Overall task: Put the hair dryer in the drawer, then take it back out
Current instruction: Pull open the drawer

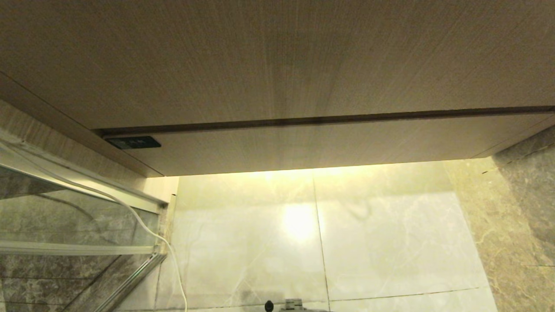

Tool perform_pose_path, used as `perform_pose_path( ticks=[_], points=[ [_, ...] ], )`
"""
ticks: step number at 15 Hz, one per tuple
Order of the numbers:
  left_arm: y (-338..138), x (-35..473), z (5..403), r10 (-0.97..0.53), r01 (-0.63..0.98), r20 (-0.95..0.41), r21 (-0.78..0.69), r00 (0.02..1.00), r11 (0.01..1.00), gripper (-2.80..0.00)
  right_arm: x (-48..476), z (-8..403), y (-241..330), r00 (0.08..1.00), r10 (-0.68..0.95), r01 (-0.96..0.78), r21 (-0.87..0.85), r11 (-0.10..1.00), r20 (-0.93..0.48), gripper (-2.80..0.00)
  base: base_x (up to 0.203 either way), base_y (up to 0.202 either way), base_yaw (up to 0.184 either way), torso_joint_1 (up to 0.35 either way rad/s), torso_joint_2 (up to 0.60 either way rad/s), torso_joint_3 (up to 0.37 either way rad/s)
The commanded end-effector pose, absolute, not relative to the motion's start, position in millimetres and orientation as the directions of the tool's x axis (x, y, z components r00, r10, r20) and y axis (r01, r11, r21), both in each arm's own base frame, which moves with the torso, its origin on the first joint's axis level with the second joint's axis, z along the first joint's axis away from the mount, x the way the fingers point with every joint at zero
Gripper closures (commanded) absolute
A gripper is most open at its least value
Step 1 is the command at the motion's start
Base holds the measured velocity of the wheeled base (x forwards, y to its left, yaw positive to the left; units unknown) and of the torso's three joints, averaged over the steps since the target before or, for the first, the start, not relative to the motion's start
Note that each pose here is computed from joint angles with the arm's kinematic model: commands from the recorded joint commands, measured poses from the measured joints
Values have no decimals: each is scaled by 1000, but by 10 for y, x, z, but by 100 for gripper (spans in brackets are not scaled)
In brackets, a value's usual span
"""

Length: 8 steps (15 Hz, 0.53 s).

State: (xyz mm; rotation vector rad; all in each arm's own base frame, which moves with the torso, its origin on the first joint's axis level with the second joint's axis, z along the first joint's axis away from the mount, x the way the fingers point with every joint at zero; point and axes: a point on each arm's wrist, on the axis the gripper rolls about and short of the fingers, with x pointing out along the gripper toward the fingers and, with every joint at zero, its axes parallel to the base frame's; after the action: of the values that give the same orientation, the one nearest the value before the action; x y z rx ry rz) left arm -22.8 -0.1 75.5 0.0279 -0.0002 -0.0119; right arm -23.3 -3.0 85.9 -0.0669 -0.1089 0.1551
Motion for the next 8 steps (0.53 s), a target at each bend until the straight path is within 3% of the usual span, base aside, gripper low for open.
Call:
perform_pose_path(
  ticks=[1, 8],
  points=[
    [-2, -227, 751, -11, 11, -1, 29, 1000, 1000, 0, -229, 740, -29, 982, 161, -154, -77, 985, 103, 0, 0, 0, 0, 0, 0, 0],
    [-2, -227, 751, -12, 12, -1, 29, 1000, 1000, 0, -235, 753, -28, 980, 169, -160, -89, 983, 104, 0, 0, 0, 0, 0, 0, 0]
  ],
)
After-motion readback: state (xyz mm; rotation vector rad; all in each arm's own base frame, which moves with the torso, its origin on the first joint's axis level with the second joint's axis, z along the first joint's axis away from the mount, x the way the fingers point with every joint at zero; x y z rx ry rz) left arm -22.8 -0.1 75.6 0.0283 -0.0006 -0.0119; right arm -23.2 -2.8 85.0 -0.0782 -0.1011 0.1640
